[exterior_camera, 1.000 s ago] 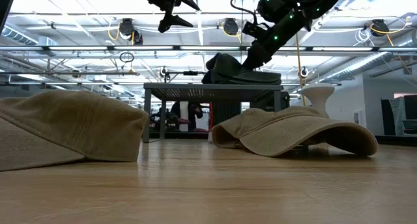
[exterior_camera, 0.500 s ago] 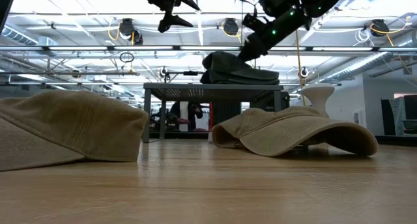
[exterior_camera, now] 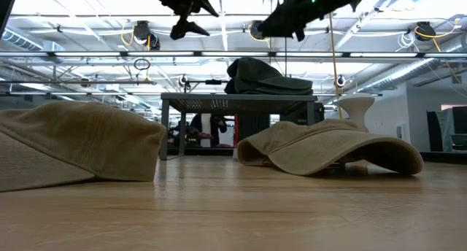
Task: Pick & Place hat
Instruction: Put the right brown cap on the shelf
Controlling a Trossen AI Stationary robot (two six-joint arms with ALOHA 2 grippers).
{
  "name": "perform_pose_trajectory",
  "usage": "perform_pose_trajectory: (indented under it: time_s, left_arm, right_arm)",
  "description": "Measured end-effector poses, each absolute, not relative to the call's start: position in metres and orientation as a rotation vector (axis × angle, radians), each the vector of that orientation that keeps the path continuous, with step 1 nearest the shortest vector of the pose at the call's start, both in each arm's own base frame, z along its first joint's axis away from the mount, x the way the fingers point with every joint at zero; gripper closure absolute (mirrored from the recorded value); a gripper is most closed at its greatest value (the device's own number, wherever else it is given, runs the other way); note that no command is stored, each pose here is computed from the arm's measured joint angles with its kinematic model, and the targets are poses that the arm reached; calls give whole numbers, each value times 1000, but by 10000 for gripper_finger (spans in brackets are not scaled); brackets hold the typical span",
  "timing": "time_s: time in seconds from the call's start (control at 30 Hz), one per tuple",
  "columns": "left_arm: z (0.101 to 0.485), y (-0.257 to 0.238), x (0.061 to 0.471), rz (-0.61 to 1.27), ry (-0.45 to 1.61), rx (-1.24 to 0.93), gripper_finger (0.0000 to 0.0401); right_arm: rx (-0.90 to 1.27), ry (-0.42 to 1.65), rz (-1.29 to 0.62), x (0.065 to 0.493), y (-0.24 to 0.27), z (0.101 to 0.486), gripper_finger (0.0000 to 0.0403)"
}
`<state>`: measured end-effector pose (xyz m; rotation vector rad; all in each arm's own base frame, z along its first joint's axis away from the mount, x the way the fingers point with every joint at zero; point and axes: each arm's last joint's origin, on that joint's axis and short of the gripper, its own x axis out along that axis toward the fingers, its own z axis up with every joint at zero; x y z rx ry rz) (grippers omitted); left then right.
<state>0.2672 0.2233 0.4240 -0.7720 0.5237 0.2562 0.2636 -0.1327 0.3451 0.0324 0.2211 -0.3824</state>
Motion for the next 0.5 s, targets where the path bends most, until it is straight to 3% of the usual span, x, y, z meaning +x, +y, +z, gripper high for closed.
perform_pose_trajectory:
  time_s: [0.27,0.5]
  left_arm:
    - [408,201,265,249,753,-800,135]
    - [401,184,266,272,885,-812,135]
  right_arm:
    - [245,244,-228,253,-86,357,236]
    - [369,467,-126,239,-43,347,236]
